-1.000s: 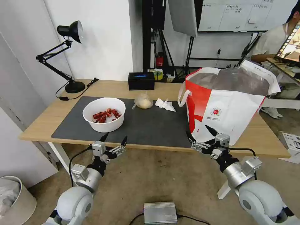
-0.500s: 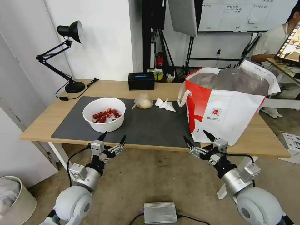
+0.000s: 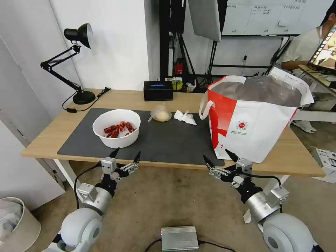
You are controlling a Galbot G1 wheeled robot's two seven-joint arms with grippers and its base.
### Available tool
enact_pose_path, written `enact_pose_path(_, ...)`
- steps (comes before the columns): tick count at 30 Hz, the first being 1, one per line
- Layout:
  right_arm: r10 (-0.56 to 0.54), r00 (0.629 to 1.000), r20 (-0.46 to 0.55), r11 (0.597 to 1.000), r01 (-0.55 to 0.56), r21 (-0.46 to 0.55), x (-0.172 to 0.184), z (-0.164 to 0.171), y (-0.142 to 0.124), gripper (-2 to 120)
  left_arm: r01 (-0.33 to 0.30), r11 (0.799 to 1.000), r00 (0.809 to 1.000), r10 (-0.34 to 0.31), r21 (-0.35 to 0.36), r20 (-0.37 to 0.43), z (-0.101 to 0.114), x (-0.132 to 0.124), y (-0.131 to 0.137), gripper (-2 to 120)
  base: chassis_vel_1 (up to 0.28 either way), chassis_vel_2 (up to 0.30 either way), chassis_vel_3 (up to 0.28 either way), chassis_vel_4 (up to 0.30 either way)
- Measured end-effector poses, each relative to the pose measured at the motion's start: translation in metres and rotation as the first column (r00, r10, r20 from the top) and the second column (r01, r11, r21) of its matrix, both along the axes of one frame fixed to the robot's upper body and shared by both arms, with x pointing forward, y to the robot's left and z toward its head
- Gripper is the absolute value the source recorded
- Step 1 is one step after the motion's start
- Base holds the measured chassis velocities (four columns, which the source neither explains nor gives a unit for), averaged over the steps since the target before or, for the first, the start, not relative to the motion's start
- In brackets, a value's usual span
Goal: Pick up the trash from the table and place it into the takeout bag.
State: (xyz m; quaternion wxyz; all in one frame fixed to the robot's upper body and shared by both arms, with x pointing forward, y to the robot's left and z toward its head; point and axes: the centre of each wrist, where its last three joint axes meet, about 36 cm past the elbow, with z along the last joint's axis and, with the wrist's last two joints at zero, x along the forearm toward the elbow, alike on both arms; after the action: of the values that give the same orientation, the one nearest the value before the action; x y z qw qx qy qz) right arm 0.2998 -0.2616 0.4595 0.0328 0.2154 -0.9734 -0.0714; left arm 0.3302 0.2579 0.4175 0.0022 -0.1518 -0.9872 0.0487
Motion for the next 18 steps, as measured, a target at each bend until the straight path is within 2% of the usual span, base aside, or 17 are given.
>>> enact_pose_path(7,0.051,0.999,-0.008,0.998,-0.051,0.031,0.024,0.013,0.022,100,-0.013,1.000,1.000,0.013,0.000,0.015,0.002,-0.009,0.000,100,0.000,0.000,0.000,0.000)
enact_pose_path(18,0.081,0.994,-0.069,0.997,-0.080,0.017,0.056,0.001,0.042,100,-0.021,1.000,1.000,0.021,-0.004,0.005,-0.005,-0.012,-0.007,100,0.000,0.000,0.000,0.000)
